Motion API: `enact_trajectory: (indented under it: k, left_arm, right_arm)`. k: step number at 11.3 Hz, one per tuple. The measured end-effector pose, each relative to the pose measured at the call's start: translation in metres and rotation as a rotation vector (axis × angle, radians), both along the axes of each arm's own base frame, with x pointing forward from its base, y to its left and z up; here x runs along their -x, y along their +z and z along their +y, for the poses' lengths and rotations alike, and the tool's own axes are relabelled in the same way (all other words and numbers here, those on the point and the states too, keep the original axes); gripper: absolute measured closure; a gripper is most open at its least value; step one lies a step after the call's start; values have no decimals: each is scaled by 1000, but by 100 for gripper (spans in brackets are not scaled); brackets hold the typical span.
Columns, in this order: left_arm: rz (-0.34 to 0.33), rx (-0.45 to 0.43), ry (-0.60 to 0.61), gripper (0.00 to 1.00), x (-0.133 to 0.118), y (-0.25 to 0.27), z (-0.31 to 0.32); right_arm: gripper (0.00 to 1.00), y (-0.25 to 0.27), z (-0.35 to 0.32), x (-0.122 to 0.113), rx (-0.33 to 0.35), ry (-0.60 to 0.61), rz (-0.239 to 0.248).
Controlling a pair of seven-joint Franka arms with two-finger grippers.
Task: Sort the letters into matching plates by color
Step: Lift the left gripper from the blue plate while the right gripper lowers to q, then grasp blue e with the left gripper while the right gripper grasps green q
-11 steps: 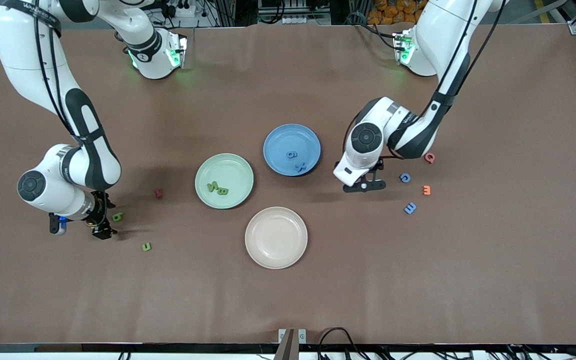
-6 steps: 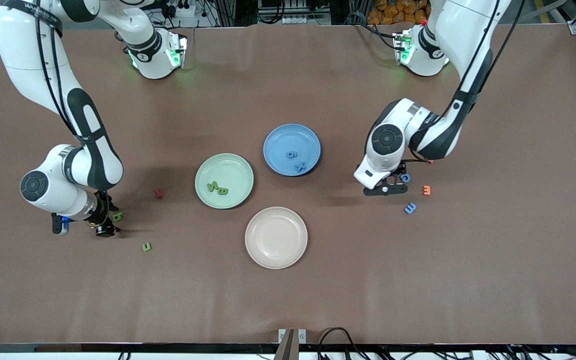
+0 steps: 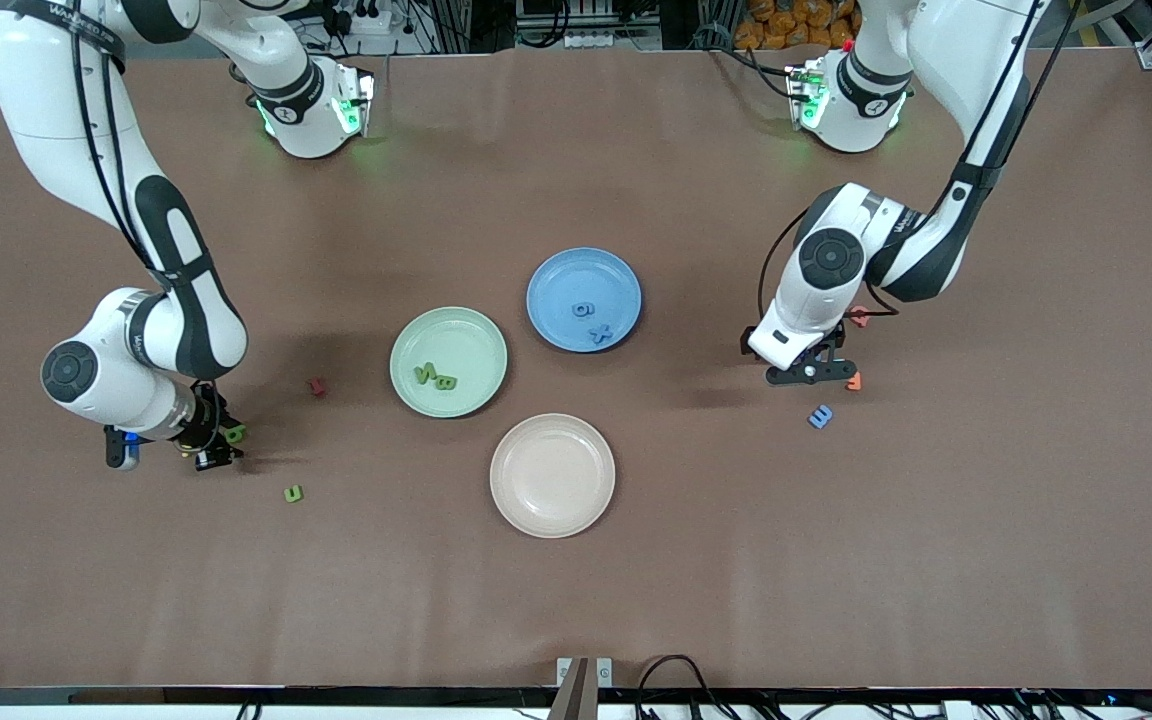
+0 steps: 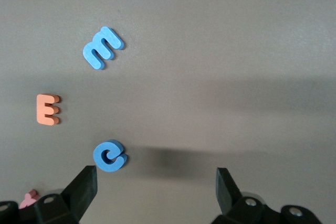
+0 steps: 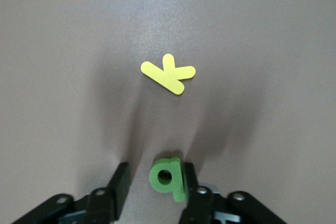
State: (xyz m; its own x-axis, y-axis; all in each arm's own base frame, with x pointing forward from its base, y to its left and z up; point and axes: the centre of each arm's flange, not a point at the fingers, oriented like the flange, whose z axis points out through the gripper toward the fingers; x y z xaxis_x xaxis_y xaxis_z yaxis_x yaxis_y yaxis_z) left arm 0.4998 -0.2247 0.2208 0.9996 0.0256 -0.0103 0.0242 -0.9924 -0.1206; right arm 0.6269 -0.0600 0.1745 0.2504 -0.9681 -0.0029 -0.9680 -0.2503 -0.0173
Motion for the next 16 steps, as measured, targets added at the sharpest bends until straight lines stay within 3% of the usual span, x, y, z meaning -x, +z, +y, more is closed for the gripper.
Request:
enact_trajectory:
  k: [5,9,13,16]
  left_arm:
    - [-59,-10,-78,0,19,-16,31]
    - [-65,5,-110,0,28,-28,47]
    - [-79,24,-129,0,26,-30,62]
    - [-95,44,-133,8,27,-33,68]
  right_arm:
    - [73,2,-1,1,0,34,1]
    - [73,2,1,1,-1,122,0]
    - [73,6,6,-1,-20,397,26]
    - [73,23,13,-8,-56,523,60]
